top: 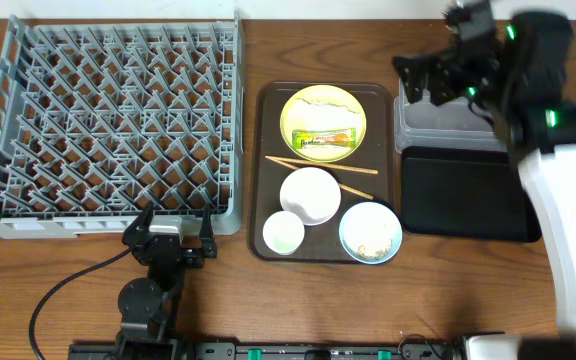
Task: Sort waste into correct bins and load items into the dishwasher
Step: 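Reach the right gripper to the yellow plate and grasp the wrapper and tissue, then carry the wrapper and tissue with the right gripper into the clear bin, then move the right gripper to the blue bowl and grasp its rim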
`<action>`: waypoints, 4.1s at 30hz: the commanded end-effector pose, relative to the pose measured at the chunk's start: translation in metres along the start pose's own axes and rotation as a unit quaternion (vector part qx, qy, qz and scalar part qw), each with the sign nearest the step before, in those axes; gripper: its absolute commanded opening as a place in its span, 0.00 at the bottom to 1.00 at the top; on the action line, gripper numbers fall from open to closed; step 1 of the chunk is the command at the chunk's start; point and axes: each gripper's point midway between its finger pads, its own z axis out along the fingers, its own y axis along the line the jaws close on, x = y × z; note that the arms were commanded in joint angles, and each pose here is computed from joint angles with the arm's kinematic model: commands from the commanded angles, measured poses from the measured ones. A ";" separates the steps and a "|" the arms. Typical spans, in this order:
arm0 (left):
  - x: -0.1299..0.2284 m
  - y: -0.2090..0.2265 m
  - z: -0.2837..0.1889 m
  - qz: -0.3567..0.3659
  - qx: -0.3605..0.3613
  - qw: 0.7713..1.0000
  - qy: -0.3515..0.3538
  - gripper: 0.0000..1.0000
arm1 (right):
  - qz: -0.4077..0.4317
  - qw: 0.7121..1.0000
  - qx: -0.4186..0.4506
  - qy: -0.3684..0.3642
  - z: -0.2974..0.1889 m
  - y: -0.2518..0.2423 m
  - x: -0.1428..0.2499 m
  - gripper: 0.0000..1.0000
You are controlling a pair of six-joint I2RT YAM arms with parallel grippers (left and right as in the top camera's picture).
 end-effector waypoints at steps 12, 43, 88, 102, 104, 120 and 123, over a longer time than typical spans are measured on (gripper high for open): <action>0.018 0.003 0.001 0.010 -0.009 1.000 0.028 0.96 | -0.095 0.967 -0.157 0.176 0.140 0.047 0.067 0.99; 0.018 0.003 0.001 0.010 -0.009 1.000 0.028 0.96 | -0.300 0.885 -0.076 0.348 0.254 0.059 0.225 0.91; 0.018 0.003 0.001 0.010 -0.009 1.000 0.028 0.96 | 0.654 0.574 0.490 0.038 0.037 -0.217 0.186 0.02; 0.018 0.003 0.001 0.010 -0.009 1.000 0.028 0.96 | 0.461 0.788 0.405 0.048 0.031 -0.215 0.097 0.99; 0.018 0.003 0.001 0.010 -0.009 1.000 0.028 0.96 | 0.414 0.828 0.374 0.048 0.027 -0.201 0.075 0.99; 0.018 0.003 0.001 0.010 -0.009 1.000 0.028 0.96 | 0.150 0.936 0.081 0.307 0.054 0.027 0.118 0.93; 0.018 0.003 0.001 0.010 -0.008 1.000 0.028 0.96 | 0.121 0.924 0.084 0.354 0.050 0.050 0.144 0.90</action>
